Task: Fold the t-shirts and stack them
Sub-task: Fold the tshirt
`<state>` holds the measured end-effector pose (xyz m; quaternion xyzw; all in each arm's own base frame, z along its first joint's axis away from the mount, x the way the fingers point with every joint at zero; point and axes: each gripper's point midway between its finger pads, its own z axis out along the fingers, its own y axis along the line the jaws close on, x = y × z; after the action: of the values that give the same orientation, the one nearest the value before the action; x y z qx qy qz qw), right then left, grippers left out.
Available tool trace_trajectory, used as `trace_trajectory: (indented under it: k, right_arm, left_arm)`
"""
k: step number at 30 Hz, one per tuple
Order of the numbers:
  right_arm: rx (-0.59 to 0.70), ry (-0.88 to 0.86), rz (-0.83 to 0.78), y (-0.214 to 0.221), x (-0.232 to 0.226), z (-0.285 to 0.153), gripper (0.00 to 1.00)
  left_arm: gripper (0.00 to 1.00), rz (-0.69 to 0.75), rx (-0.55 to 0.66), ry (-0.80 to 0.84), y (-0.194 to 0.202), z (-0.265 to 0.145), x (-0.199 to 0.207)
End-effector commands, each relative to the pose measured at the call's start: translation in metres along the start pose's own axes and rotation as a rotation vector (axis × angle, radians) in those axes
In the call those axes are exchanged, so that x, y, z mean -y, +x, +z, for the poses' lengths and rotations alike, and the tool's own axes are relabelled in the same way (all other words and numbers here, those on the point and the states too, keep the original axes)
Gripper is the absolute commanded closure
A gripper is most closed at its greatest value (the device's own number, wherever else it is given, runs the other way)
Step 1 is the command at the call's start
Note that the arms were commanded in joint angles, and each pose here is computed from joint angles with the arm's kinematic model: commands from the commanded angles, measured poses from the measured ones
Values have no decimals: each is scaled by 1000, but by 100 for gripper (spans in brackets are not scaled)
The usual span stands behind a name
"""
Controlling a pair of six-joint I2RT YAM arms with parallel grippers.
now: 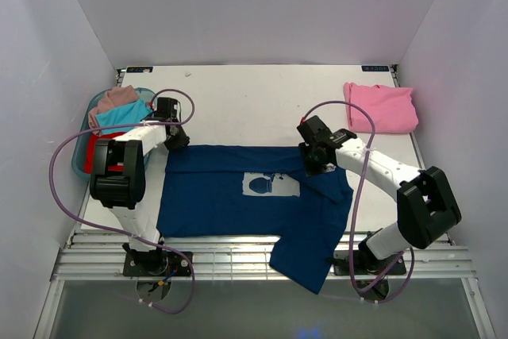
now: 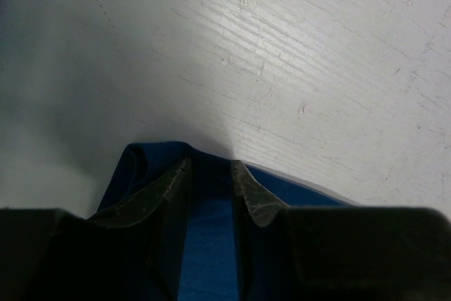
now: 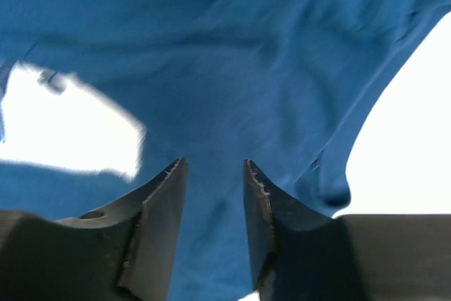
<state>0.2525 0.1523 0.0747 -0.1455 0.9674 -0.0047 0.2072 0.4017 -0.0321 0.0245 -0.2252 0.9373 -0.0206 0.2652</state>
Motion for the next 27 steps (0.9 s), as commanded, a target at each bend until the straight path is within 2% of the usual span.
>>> trace_trajectory:
  k: [1, 7, 27]
  right_arm:
    - [96, 20, 32, -36, 15, 8, 57]
    - [95, -1, 12, -44, 13, 27, 62]
    - [85, 47, -19, -56, 28, 55, 62]
  left_arm:
    - [60, 10, 52, 36, -11, -18, 6]
    - [60, 19, 62, 32, -12, -23, 4]
    - [61, 37, 54, 18, -2, -26, -5]
